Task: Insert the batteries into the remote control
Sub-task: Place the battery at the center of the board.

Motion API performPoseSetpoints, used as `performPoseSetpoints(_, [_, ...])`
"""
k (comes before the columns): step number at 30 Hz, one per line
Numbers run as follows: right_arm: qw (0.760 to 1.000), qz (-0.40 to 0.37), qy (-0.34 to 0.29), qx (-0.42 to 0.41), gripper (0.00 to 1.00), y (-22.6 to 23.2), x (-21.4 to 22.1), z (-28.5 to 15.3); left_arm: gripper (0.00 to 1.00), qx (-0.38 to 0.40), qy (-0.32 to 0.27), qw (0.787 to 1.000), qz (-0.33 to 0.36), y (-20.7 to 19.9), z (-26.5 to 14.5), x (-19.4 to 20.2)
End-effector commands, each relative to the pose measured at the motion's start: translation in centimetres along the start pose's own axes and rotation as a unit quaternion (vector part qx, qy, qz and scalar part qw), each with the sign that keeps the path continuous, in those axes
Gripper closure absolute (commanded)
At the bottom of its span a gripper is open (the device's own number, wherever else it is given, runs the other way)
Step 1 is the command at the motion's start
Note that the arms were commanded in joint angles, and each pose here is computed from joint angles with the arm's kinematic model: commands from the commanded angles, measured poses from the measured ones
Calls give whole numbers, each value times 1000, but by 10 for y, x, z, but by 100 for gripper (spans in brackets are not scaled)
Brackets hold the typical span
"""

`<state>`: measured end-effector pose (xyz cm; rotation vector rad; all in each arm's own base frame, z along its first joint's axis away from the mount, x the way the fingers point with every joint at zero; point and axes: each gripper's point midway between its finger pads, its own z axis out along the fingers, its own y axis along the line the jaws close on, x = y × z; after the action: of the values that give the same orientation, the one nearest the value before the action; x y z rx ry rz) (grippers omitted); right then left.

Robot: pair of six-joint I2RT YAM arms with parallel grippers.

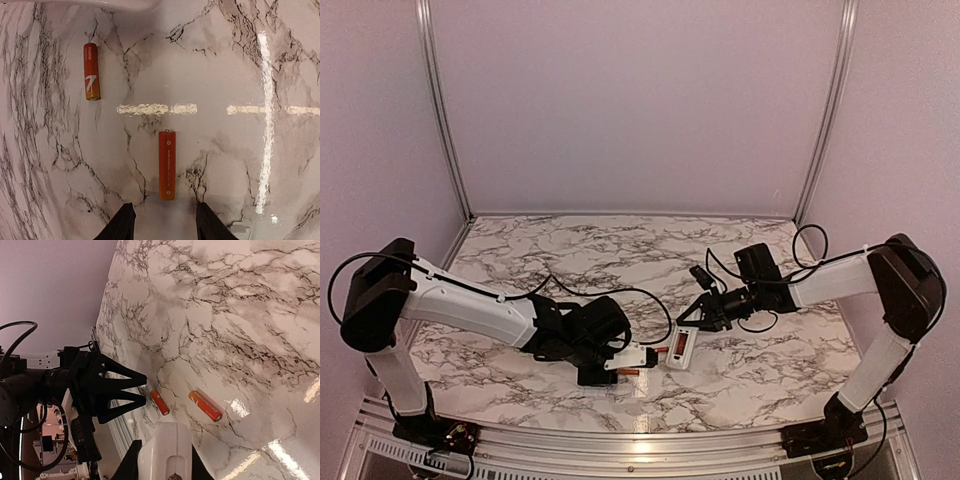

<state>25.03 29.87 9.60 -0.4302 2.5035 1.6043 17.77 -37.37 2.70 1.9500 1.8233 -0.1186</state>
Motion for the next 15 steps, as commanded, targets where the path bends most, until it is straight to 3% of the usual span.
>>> performPoseSetpoints(1, [1000,-25,-3,9,100,3,-9,5,52,-68,-54,994,-72,26,-33,-11])
performPoseSetpoints(6, [998,-49,-18,23,100,10,-26,9,48,-109,-99,969,-197,40,-58,-10])
performPoseSetpoints(10, [997,-70,-25,30,100,19,-38,22,50,-110,-134,934,-312,40,-69,-5])
performPoseSetpoints(15, [995,-87,-20,35,100,25,-43,38,54,-116,-162,910,-363,19,-71,-3])
